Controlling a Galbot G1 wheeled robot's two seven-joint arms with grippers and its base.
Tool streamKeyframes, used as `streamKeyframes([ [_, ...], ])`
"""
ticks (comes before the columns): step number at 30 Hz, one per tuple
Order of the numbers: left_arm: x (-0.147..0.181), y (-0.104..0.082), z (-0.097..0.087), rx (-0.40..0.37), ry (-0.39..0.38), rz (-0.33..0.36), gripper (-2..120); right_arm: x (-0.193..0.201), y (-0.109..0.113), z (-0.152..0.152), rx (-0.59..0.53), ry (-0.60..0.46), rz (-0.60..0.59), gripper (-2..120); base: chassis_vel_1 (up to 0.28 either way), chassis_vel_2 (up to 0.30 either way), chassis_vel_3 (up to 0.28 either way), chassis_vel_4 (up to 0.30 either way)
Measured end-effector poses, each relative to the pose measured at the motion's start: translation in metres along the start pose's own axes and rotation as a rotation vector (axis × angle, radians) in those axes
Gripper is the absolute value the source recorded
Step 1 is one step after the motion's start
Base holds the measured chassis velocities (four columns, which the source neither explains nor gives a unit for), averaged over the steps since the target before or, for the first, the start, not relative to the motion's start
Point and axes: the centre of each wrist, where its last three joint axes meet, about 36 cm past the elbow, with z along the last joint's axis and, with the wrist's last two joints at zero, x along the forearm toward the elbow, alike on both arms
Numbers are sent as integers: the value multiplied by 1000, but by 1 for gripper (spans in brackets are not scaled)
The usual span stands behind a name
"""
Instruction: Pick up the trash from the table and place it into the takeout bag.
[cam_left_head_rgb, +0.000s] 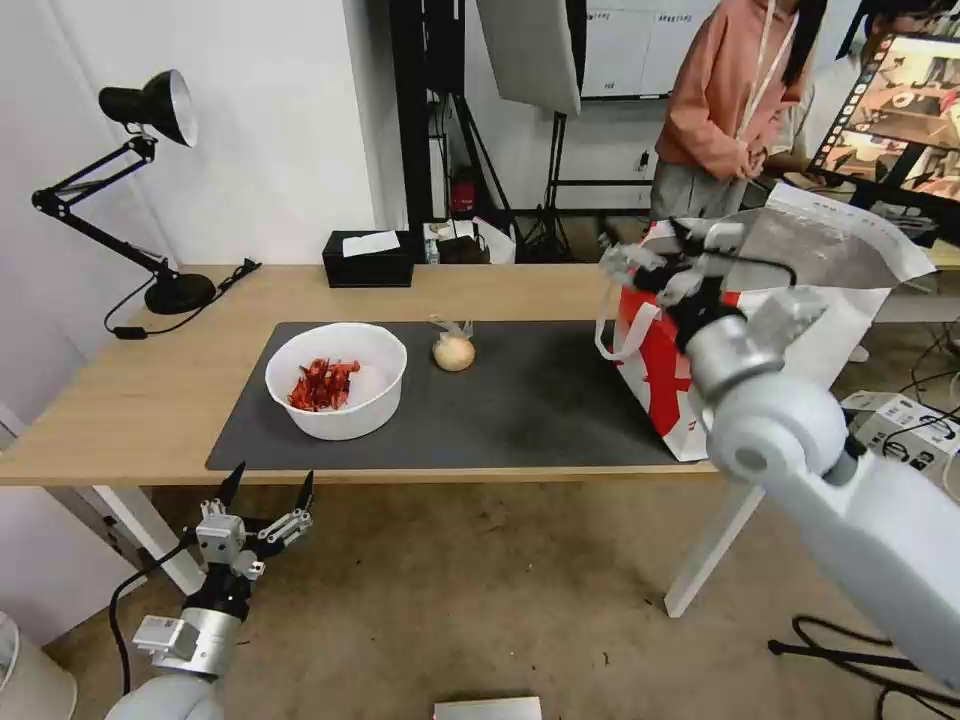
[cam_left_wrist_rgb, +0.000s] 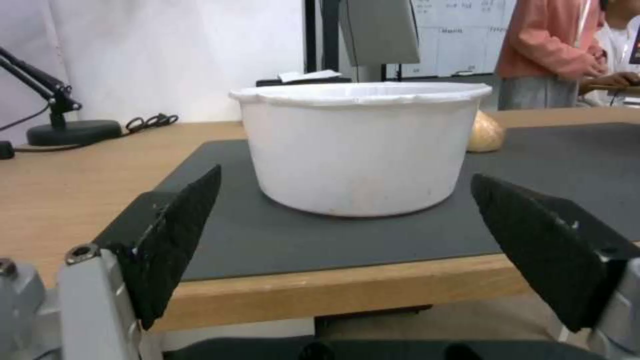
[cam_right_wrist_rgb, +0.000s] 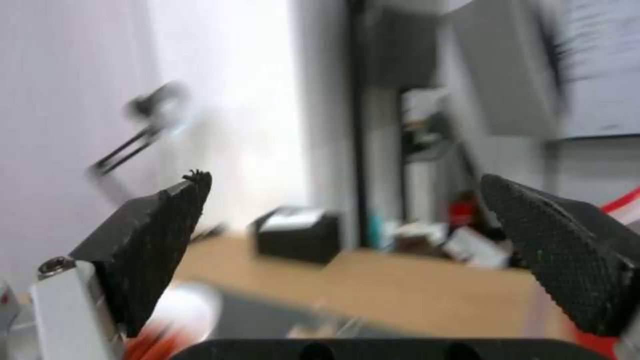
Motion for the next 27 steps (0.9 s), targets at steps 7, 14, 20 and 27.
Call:
streamKeyframes([
  [7,0,-3,3,9,-1,4,100,46,0,40,45,33,-177,100,0,0,0,0],
  [14,3,-5,5,14,2,11,100,101,-5,112,145,48,-164,100,0,0,0,0],
  [20,10,-5,9,17,16,24,100,141,6,160,171,67,-100,100,0,0,0,0],
  [27,17,-8,12,20,31,31,100,175,28,197,109,124,58,100,0,0,0,0],
])
